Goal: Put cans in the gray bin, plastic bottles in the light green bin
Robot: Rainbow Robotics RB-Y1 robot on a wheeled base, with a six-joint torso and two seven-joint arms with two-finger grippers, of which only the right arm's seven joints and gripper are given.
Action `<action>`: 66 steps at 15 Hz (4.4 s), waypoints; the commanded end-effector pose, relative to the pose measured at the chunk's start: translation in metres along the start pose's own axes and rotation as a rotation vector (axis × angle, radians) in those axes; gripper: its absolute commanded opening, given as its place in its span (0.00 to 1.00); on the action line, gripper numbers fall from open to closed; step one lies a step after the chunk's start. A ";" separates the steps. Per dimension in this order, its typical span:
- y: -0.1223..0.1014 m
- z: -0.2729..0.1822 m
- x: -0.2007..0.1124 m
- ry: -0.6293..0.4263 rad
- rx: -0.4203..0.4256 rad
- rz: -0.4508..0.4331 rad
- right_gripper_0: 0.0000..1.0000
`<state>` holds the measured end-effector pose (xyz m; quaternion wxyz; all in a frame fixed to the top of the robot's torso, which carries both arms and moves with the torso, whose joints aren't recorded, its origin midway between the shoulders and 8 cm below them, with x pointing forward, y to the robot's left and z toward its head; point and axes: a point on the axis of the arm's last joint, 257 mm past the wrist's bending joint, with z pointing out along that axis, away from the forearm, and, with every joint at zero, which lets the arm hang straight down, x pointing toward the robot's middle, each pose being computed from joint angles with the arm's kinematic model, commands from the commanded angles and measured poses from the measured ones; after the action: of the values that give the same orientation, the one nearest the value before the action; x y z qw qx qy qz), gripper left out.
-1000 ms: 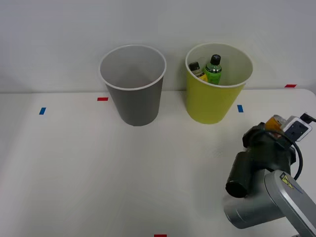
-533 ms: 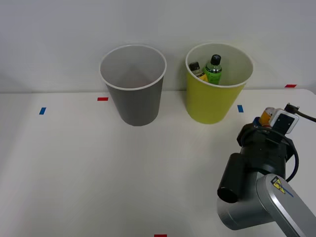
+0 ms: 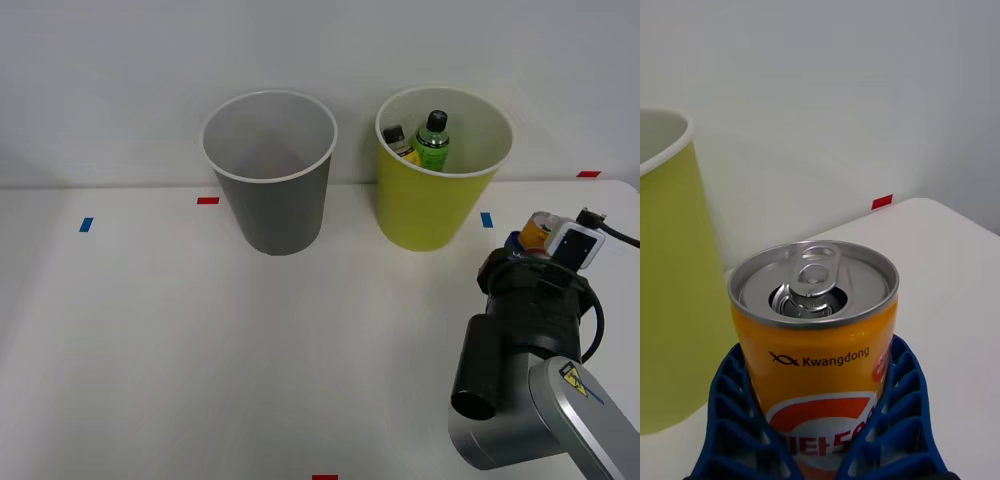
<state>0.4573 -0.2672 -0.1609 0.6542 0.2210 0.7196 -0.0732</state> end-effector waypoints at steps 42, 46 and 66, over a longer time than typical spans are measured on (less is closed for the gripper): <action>0.400 -0.046 -0.113 -0.251 -0.907 -0.013 0.00; 0.401 -0.048 -0.114 -0.257 -0.915 -0.010 0.67; 0.287 -0.034 -0.145 -0.306 -0.836 0.194 0.95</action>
<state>0.5566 -0.0092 0.0433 0.7917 -0.0244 0.5562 0.2514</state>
